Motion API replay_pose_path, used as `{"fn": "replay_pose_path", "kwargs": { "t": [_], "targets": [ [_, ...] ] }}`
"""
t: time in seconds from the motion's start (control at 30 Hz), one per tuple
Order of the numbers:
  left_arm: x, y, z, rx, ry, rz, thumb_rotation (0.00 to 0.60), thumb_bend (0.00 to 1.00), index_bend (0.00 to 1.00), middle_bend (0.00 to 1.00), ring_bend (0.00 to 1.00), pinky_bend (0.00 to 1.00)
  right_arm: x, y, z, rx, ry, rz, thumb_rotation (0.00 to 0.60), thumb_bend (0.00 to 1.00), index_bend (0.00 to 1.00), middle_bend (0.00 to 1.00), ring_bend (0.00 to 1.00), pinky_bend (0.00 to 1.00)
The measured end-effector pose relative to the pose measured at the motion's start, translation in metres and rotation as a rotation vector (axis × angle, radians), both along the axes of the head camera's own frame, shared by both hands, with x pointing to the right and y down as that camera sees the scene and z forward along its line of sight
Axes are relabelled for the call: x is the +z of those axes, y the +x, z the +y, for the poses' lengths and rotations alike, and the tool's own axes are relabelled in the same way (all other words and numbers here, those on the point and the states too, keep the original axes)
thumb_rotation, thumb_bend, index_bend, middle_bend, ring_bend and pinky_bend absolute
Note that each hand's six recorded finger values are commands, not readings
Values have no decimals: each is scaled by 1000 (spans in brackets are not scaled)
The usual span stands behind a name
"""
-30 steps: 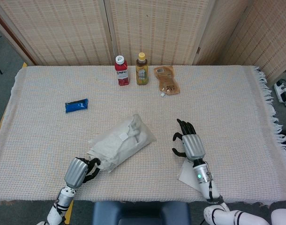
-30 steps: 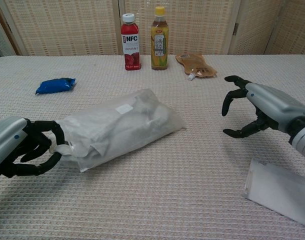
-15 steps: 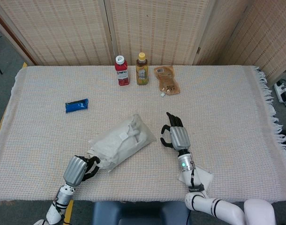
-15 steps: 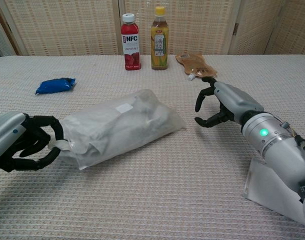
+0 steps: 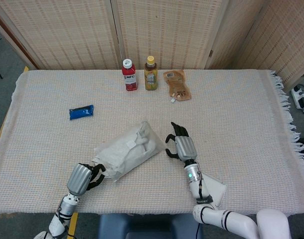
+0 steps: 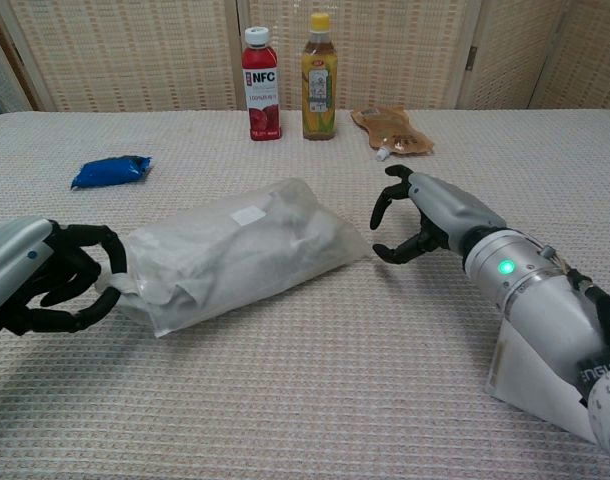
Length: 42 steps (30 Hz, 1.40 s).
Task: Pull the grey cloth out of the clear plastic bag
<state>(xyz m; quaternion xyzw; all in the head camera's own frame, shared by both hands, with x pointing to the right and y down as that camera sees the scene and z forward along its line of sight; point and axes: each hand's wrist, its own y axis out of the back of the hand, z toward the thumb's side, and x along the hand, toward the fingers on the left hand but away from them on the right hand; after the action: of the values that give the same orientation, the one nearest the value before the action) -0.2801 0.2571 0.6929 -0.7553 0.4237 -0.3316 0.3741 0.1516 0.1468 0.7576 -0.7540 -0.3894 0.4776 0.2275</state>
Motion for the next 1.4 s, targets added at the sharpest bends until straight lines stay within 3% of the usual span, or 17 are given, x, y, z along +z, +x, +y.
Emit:
{"fn": "replay_pose_path", "kwargs": {
  "t": [0.47, 0.73, 1.03, 1.4],
  "targets": [
    [1, -1, -2, 1, 3, -4, 600, 561, 710, 1000, 1000, 1000, 10, -18, 0, -6, -3, -6, 600, 310, 452, 0, 0, 0],
    [1, -1, -4, 0, 4, -7, 600, 562, 710, 1000, 1000, 1000, 13, -29, -2, -3, 8, -14, 600, 332, 522, 0, 0, 0],
    [2, -3, -6, -2, 3, -6, 600, 566, 711, 1000, 1000, 1000, 17, -30, -3, 2, 22, 6, 600, 436, 563, 9, 0, 0],
    [0, -8, -11, -11, 16, -12, 600, 569, 711, 1000, 1000, 1000, 17, -24, -6, -2, 37, 30, 600, 482, 603, 33, 0, 0]
  ]
}}
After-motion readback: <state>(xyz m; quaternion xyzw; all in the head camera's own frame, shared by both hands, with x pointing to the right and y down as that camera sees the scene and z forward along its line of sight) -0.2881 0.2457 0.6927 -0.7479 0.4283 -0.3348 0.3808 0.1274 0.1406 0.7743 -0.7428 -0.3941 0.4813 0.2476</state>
